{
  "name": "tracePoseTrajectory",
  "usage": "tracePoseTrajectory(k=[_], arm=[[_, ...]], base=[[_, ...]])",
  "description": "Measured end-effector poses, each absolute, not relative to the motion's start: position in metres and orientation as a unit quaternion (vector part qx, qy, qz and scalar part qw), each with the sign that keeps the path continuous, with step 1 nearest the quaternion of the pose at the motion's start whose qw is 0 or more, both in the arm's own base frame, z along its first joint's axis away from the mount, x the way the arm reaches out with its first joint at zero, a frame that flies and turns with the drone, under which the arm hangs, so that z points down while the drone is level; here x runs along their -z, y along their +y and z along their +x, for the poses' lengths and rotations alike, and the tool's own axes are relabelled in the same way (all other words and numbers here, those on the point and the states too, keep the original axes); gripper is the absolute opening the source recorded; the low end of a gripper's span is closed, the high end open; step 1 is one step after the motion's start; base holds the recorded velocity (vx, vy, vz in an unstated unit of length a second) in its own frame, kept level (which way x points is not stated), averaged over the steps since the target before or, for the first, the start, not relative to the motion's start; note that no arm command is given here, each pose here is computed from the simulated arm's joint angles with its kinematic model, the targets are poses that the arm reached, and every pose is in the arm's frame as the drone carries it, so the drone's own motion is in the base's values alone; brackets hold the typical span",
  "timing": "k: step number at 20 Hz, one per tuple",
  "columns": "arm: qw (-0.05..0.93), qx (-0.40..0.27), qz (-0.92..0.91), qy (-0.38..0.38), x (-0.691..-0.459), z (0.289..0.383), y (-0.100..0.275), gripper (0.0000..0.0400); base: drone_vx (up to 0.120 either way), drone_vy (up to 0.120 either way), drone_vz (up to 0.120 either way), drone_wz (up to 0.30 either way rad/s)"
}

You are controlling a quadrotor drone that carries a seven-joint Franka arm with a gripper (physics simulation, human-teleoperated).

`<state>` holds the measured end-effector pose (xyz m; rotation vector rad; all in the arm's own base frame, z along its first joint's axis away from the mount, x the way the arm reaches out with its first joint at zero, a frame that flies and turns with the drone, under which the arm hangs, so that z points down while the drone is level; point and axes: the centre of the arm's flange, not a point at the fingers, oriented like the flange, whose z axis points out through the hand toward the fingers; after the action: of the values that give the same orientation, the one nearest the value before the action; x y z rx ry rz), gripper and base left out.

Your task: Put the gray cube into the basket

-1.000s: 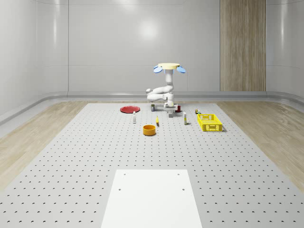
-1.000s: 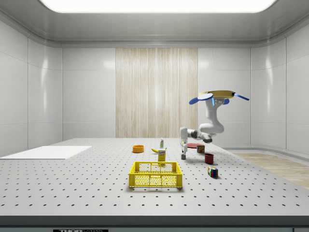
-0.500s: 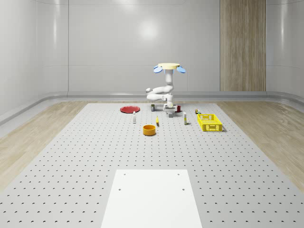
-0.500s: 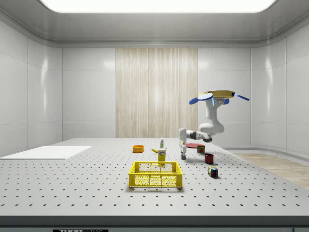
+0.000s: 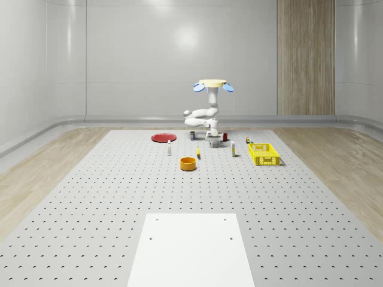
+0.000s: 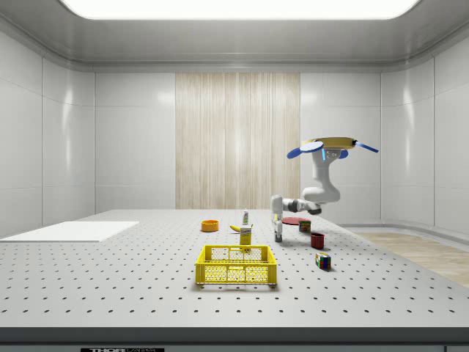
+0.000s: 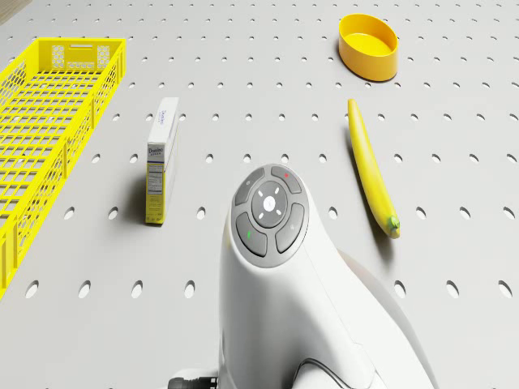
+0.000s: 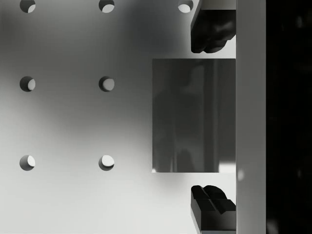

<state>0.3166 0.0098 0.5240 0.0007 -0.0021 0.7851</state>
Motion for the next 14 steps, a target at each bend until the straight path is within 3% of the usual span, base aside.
tracePoseTrajectory(k=[6, 10, 14], arm=[[0.924, -0.383, 0.0, -0.001, -0.5298, 0.3152, 0.0099, 0.04], [0.924, -0.383, 0.0, -0.001, -0.5316, 0.315, 0.0099, 0.031], [0.924, -0.383, 0.0, -0.001, -0.5323, 0.3148, 0.0099, 0.0272]], base=[[0.0, 0.0, 0.0, 0.0], [0.0, 0.0, 0.0, 0.0], [0.0, 0.0, 0.0, 0.0]])
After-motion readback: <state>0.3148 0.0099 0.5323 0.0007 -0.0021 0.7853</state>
